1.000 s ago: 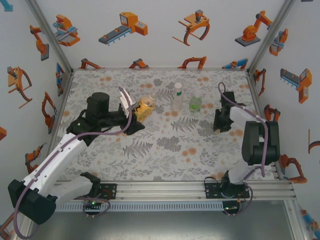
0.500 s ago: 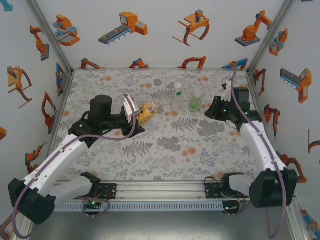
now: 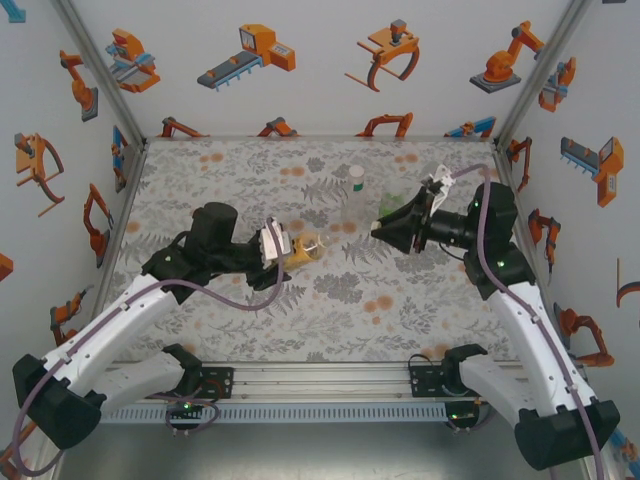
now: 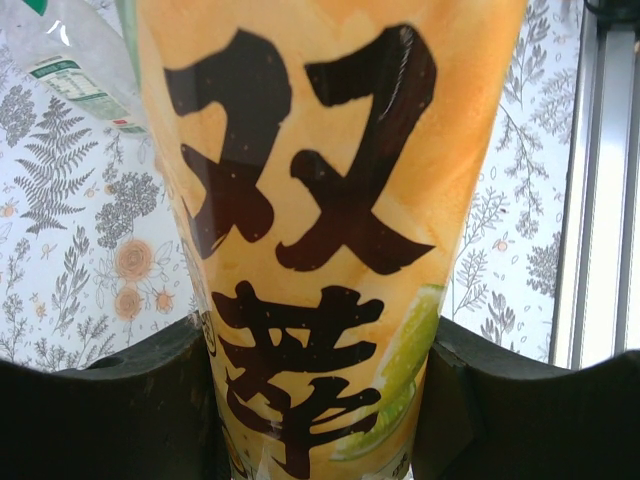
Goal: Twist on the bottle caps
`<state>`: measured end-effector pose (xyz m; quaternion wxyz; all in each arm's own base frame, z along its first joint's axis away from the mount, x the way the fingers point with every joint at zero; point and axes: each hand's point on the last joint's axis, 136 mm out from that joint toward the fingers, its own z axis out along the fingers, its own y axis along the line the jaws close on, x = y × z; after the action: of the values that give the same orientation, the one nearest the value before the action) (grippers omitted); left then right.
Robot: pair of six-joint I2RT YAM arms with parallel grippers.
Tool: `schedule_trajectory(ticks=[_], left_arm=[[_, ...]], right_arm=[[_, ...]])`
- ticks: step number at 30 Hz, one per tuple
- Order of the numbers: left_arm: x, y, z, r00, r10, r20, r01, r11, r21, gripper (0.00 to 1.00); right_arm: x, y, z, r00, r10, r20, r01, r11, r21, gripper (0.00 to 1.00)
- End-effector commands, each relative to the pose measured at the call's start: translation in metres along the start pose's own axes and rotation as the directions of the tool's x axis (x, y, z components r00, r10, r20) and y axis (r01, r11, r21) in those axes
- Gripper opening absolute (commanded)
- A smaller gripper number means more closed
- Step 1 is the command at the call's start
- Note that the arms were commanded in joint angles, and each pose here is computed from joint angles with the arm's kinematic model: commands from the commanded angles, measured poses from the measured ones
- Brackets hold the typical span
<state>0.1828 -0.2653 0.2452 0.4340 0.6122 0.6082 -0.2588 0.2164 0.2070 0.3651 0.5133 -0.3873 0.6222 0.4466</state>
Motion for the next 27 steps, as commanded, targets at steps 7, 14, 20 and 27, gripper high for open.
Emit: schedule_trajectory(ticks=[7, 14, 20, 27], left_arm=[[0.011, -0.021, 0.002, 0.994, 0.096, -0.059, -0.092, 0.993, 0.068, 0.00], [0.014, -0.031, 0.006, 0.990, 0.115, -0.076, -0.106, 0.989, 0.107, 0.00], [0.013, -0.036, 0.008, 0.990, 0.115, -0.080, -0.104, 0.986, 0.133, 0.00], [0.010, -0.039, 0.008, 0.992, 0.105, -0.074, -0.094, 0.985, 0.143, 0.00]], right_arm=[[-0.001, 0.081, 0.000, 0.886, -0.461, 0.050, 0.456, 0.847, -0.271, 0.06], [0.005, 0.094, 0.008, 0.849, -0.527, 0.038, 0.508, 0.793, -0.338, 0.04], [0.018, 0.099, 0.024, 0.826, -0.564, -0.026, 0.513, 0.770, -0.379, 0.02], [0.029, 0.104, 0.043, 0.798, -0.600, -0.062, 0.528, 0.744, -0.409, 0.00]])
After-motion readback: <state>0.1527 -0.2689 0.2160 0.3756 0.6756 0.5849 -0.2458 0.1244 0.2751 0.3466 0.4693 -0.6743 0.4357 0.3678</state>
